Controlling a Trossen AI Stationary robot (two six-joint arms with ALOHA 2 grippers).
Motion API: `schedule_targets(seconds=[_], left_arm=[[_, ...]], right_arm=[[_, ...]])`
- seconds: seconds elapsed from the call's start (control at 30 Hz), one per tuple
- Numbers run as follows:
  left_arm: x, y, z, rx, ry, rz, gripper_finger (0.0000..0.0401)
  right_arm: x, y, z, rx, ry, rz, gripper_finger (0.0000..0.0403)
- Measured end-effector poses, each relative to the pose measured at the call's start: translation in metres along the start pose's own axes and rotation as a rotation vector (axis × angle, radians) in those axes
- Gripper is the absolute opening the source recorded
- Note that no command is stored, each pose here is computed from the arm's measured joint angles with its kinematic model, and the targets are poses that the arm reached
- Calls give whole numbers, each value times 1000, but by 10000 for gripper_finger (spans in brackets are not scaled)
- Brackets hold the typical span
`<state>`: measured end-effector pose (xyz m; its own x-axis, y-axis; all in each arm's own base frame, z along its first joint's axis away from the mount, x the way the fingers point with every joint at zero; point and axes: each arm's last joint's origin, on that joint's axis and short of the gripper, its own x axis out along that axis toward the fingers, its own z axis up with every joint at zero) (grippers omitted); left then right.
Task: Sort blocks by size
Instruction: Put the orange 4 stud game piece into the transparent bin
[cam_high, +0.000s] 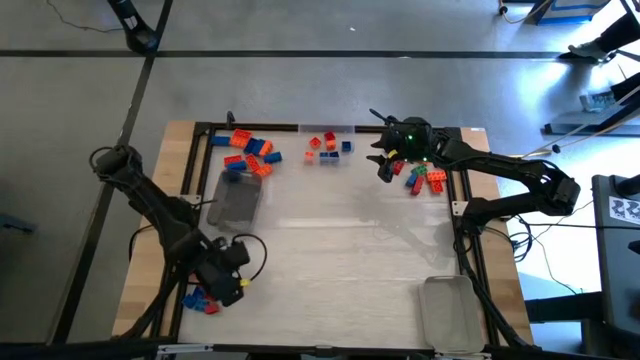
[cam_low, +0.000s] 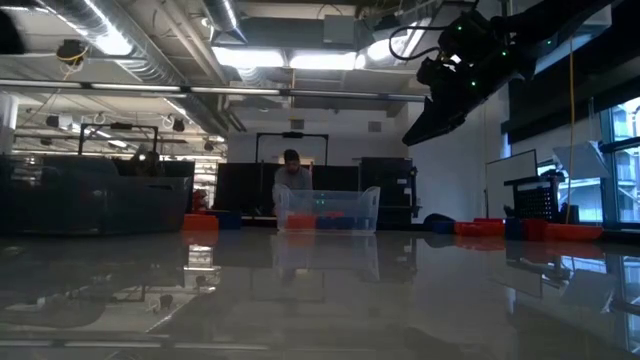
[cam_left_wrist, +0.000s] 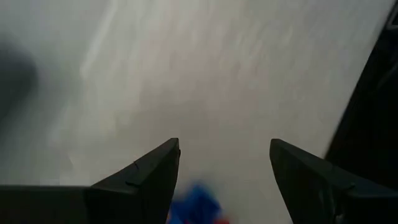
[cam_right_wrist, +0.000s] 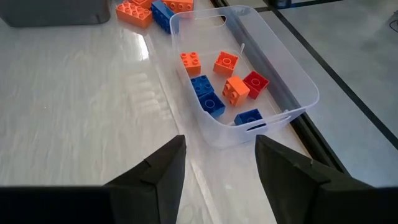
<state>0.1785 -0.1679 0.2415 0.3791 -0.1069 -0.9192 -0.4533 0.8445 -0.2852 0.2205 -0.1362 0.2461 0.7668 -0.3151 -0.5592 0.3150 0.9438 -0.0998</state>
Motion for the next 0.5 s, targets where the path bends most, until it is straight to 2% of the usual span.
schedule_targets(seconds=[0.3, 0.5], left_arm=[[21, 18, -27, -438, 213, 98, 237], [31, 29, -33, -552, 248, 160, 237]], right_arm=[[0, 0, 0, 0, 0, 0, 193], [0, 0, 0, 0, 2, 1, 193]])
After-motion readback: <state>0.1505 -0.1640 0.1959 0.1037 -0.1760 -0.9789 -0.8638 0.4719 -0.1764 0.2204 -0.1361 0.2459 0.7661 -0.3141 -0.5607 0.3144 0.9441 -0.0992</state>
